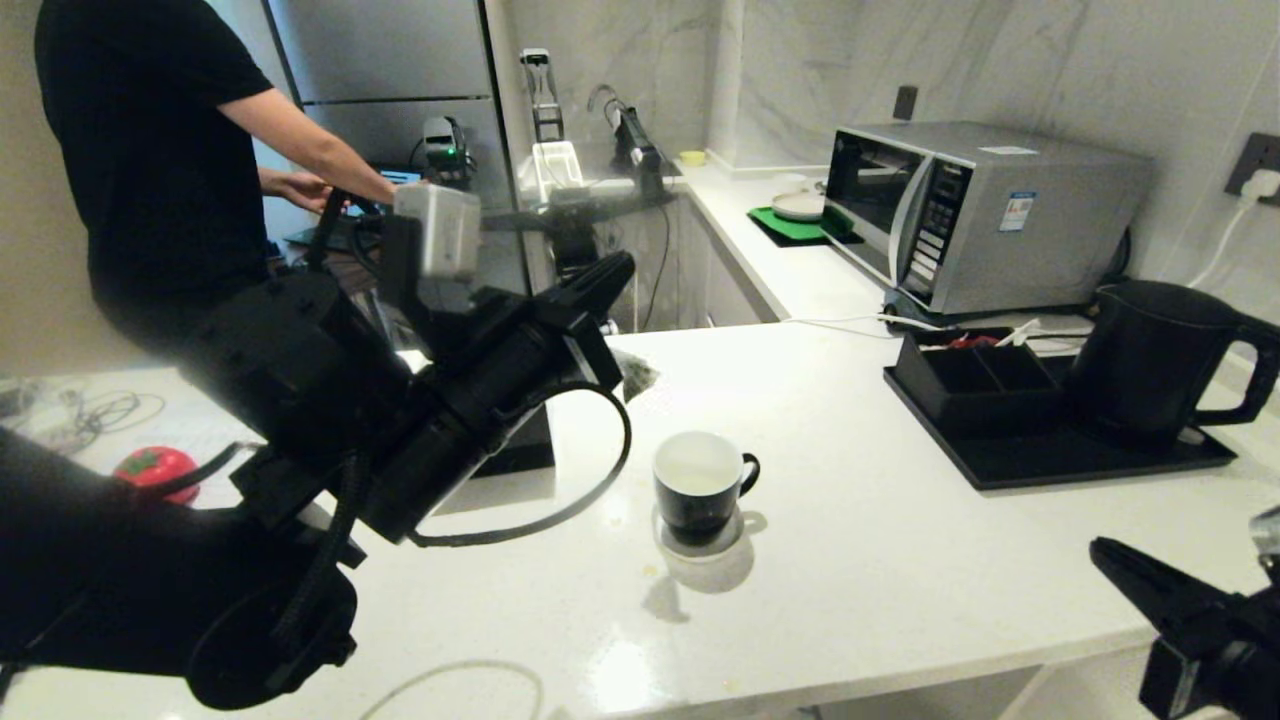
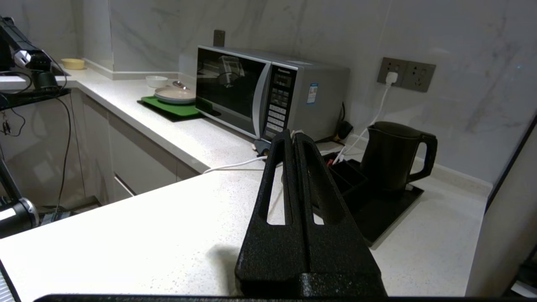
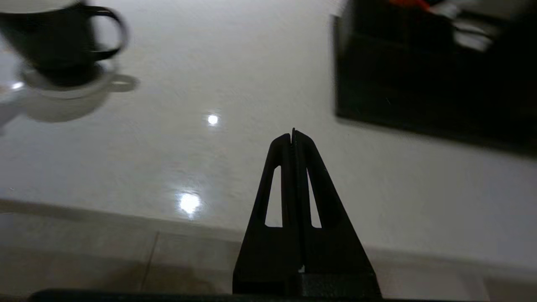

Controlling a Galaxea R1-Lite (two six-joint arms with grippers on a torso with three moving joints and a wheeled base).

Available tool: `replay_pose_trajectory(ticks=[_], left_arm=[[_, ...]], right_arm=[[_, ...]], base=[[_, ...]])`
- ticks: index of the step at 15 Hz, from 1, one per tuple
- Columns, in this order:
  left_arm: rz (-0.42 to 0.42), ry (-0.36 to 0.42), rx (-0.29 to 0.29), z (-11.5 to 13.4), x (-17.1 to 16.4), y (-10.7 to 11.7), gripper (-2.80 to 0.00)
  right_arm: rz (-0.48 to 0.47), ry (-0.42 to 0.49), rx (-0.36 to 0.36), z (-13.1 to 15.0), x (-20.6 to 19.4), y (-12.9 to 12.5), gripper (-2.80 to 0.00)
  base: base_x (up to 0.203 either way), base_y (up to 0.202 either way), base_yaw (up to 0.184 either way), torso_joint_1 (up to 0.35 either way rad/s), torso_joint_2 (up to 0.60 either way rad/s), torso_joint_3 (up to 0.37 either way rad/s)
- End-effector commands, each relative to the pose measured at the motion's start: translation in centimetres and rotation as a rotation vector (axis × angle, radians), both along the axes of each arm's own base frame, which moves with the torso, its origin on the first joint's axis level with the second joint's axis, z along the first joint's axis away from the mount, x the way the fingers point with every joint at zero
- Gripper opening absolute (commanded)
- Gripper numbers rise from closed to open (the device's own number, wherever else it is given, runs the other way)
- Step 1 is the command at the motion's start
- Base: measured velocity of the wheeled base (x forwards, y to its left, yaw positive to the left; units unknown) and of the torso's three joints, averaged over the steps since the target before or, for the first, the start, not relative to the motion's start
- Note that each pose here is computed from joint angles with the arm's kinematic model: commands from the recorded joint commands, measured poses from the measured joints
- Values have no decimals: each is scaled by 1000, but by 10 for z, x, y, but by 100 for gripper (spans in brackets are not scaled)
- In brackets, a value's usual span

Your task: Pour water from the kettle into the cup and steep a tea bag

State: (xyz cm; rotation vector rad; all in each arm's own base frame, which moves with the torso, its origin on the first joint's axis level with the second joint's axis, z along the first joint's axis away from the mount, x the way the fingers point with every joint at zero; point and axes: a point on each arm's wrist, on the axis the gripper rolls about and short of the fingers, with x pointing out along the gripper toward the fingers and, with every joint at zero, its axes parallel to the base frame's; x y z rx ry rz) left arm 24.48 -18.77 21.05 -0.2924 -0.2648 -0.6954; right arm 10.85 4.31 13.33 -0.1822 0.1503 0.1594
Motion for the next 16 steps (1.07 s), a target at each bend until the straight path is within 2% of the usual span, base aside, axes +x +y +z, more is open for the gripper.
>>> replay_pose_trajectory(ticks=[1,2,3,8,13,16], left_arm=[[3,0,-3,-1,1,0,-280],[13,2,-5,-1,2,0,-280],[16,4,-5,-2,2,0,-280],[19,17,2,-6,3,-1,-280],[19,27,9,-9,1,0,-280],[16,26,9,-9,1,0,-280]], right_arm=[[-100,-18,45,-2,-10,-10,-280],[-173,0,94,-4,-10,-12,-280],[-219,20,105,-7,-12,-14,-280],[-242,50,124,-11,-31,-23,-280],[-252,-19,161,-9,-52,-32,-280],[-332,-24,150,-10,-55,-37,-280]], base=[[0,0,0,0,0,0],[0,0,0,0,0,0],[0,0,0,0,0,0],[0,0,0,0,0,0],[0,0,0,0,0,0],[0,0,0,0,0,0]])
